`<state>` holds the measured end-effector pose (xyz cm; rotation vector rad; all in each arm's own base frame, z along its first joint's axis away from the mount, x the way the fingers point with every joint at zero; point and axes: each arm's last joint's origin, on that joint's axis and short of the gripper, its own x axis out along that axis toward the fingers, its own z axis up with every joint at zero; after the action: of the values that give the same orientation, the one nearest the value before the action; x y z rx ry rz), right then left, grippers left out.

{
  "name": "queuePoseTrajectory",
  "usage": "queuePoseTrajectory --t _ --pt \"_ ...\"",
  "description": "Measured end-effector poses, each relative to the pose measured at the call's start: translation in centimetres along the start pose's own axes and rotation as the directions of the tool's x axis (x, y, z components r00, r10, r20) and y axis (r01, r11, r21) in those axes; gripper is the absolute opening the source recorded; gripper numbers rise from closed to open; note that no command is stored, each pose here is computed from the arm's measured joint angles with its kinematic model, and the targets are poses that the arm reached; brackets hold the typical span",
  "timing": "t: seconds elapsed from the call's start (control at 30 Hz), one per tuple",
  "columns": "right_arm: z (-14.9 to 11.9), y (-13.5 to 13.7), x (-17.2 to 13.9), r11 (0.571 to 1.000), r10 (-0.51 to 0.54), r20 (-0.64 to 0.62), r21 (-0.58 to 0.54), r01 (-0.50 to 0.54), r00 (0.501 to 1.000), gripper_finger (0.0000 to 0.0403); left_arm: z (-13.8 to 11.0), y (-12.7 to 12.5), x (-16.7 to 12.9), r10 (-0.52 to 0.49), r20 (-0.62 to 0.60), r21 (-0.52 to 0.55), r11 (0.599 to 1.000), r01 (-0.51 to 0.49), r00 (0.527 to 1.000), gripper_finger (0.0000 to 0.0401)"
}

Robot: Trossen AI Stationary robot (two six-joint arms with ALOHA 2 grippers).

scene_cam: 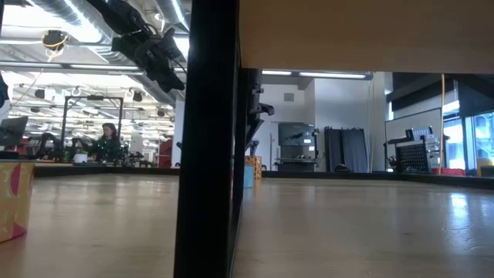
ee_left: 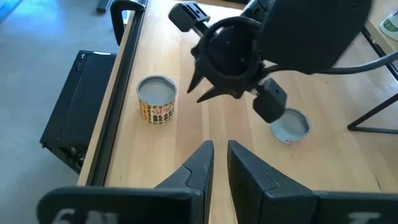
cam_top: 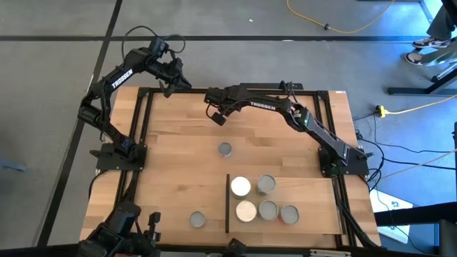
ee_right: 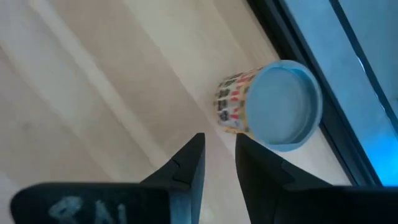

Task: Pick and place cans onto a shelf
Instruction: Put the canned spicy black beans on the shelf

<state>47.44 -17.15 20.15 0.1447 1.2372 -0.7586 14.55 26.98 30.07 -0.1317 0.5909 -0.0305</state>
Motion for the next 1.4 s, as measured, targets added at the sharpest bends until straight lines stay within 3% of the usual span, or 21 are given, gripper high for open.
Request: queuePoseTrajectory --t 0.27,0.43,1.4 --pt "0.3 -1.3 1.0 0.997 0.074 -0.028 0.03 -0.073 0.997 0.009 0.0 0.0 0.0 0.0 0.0 0.0 1.0 0.0 1.0 0.0039" --pt "0.4 -1.6 1.5 0.999 0.033 -0.018 -0.012 -0.033 0.999 0.009 0.0 0.0 0.0 0.001 0.0 0.0 1.0 -0.001 1.0 0.0039" --pt "0.5 -2.2 1.8 0.998 0.035 -0.021 -0.05 -0.036 0.999 0.009 0.0 0.0 0.0 0.005 0.0 0.005 1.0 -0.005 1.0 0.0039"
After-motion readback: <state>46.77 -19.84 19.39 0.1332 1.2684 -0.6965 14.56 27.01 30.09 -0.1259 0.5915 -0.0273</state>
